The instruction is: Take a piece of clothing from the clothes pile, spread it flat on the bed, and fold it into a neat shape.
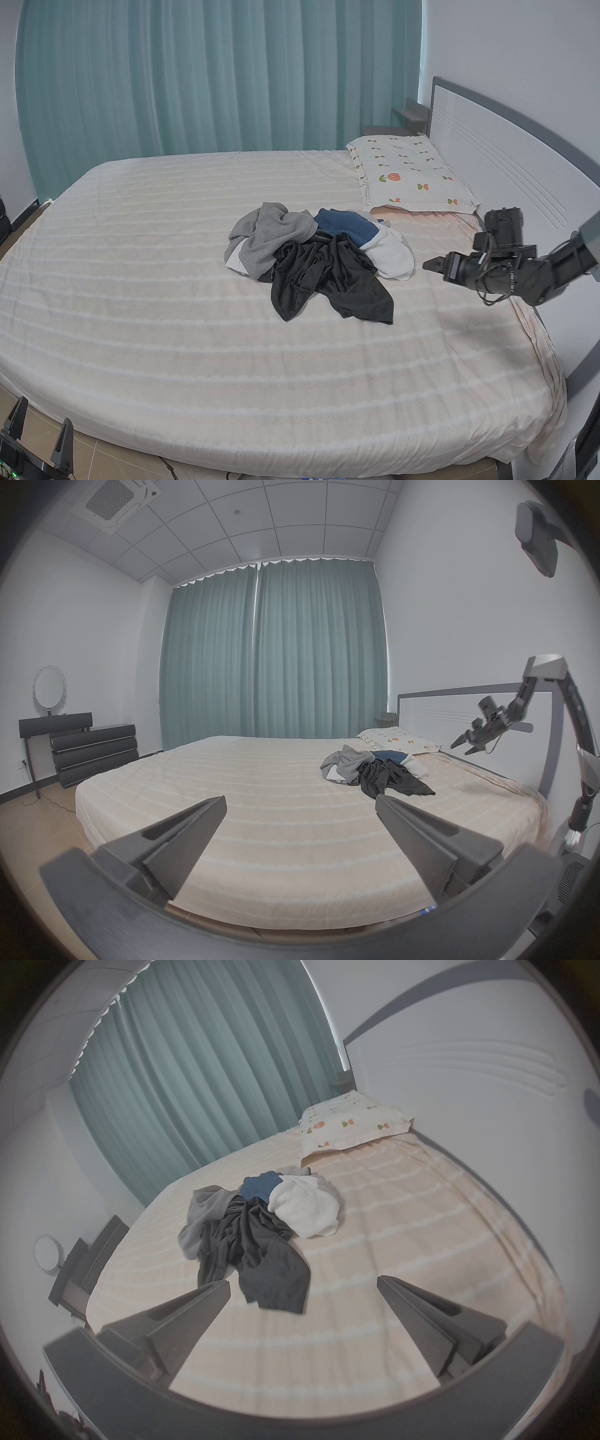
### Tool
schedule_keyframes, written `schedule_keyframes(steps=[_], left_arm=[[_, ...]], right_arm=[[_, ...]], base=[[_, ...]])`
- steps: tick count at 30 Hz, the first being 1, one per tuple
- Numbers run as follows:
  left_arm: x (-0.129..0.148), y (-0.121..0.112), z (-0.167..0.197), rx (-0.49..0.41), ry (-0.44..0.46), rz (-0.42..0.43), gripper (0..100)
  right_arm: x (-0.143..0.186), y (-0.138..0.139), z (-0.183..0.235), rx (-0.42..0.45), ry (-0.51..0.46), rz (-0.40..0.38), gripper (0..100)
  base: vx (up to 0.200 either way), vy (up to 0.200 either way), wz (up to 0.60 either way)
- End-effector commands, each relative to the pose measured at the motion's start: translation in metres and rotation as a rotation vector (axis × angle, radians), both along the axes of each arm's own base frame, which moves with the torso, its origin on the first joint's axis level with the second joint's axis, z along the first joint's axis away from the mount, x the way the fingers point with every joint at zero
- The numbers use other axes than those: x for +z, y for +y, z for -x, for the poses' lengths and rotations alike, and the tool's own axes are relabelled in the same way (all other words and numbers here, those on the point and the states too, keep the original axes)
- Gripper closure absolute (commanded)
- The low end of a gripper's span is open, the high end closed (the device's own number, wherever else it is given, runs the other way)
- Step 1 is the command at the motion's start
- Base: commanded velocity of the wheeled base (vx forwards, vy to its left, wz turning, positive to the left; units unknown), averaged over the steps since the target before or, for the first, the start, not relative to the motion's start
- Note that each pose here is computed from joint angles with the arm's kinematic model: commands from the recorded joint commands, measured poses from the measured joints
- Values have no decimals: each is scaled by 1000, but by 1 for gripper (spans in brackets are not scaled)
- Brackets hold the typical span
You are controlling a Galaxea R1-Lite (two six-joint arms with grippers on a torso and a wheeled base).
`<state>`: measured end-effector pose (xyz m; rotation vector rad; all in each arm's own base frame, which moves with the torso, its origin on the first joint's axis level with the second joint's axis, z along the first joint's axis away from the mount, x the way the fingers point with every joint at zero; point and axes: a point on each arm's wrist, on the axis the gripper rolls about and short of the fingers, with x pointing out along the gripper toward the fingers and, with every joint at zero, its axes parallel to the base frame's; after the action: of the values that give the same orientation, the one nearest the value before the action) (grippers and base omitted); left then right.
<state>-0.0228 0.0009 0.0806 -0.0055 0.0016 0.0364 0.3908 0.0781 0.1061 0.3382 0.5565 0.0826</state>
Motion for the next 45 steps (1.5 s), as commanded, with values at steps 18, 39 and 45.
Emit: schedule_keyframes(steps=[18,39,45], left_arm=[[-5,0,0,0,0,1,0],[-5,0,0,0,0,1,0],[-5,0,0,0,0,1,0]], right_arm=[[-119,58,-78,-15,115,-57,0],[-147,94,-104,-20,90,-27,0],[-145,93,-105,-21,83,-30,100]], base=[[0,0,0],[0,0,0],[0,0,0]])
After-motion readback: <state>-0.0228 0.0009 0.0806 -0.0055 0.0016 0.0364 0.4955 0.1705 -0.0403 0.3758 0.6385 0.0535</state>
